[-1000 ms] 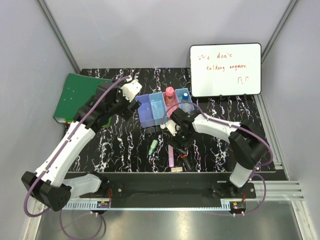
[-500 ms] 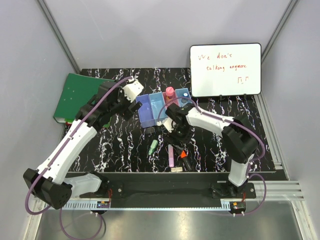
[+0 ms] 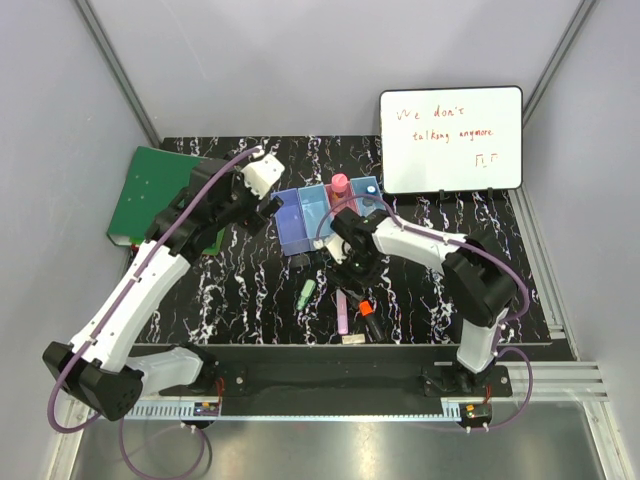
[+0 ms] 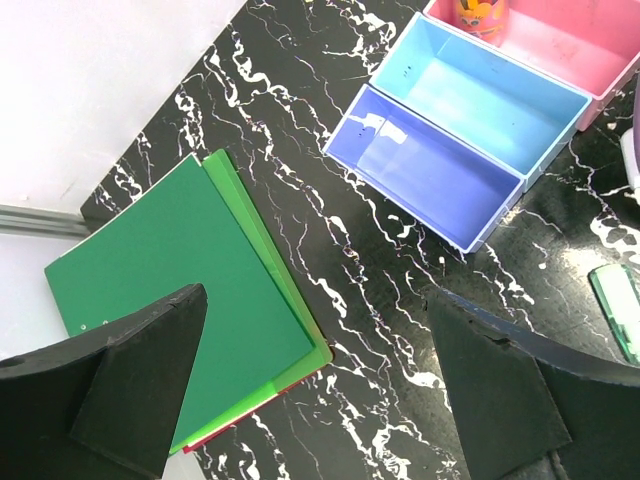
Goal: Sort the stationery into containers
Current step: Pick up the pen from the center of the board.
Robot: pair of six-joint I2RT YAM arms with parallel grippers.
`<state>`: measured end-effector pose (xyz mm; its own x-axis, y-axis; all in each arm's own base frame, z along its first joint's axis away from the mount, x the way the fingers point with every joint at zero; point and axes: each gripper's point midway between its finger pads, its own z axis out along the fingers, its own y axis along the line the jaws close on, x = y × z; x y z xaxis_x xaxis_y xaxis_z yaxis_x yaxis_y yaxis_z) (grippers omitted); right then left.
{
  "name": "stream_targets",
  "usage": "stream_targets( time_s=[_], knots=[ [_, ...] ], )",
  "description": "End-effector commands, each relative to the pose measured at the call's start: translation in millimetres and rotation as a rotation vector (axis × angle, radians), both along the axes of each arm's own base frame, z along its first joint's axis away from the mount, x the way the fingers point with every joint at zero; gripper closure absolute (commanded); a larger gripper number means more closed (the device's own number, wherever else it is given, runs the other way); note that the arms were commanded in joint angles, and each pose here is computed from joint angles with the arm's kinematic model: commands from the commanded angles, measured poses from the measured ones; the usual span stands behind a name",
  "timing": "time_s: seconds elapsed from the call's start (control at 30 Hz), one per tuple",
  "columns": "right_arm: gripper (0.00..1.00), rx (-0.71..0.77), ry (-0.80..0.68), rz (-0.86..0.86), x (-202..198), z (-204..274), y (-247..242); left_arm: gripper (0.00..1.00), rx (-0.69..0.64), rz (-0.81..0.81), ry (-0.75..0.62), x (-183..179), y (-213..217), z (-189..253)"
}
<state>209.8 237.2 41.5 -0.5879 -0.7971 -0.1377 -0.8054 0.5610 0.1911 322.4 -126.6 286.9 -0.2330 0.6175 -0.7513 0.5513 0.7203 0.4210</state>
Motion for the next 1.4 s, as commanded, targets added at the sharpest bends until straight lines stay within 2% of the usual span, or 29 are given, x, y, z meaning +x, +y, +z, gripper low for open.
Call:
stream_targets(
  time_s=[0.0,0.27,0.57,0.87,1.07,1.37],
  knots=[
    [0.18,0.043,-0.123,-0.071,24,-4,8,0.01,-0.069,0.007,-0.079,3,-3,32],
    [0.16,0.015,-0.114,-0.126,31,-31,11,0.01,-0.060,-0.009,-0.072,8,-7,29],
    [0.19,0.001,-0.173,-0.135,14,-21,-13,0.01,-0.040,-0.008,-0.077,6,-4,27],
    [0.22,0.000,-0.177,-0.084,7,-23,-10,0.01,-0.017,-0.006,-0.088,12,-3,31],
    [0.24,-0.023,-0.201,0.021,-9,-10,-15,0.01,0.003,-0.008,-0.068,13,-3,20],
    [0.28,-0.057,-0.129,0.067,-29,-6,-31,0.01,0.016,-0.012,-0.081,19,-4,24]
  ],
)
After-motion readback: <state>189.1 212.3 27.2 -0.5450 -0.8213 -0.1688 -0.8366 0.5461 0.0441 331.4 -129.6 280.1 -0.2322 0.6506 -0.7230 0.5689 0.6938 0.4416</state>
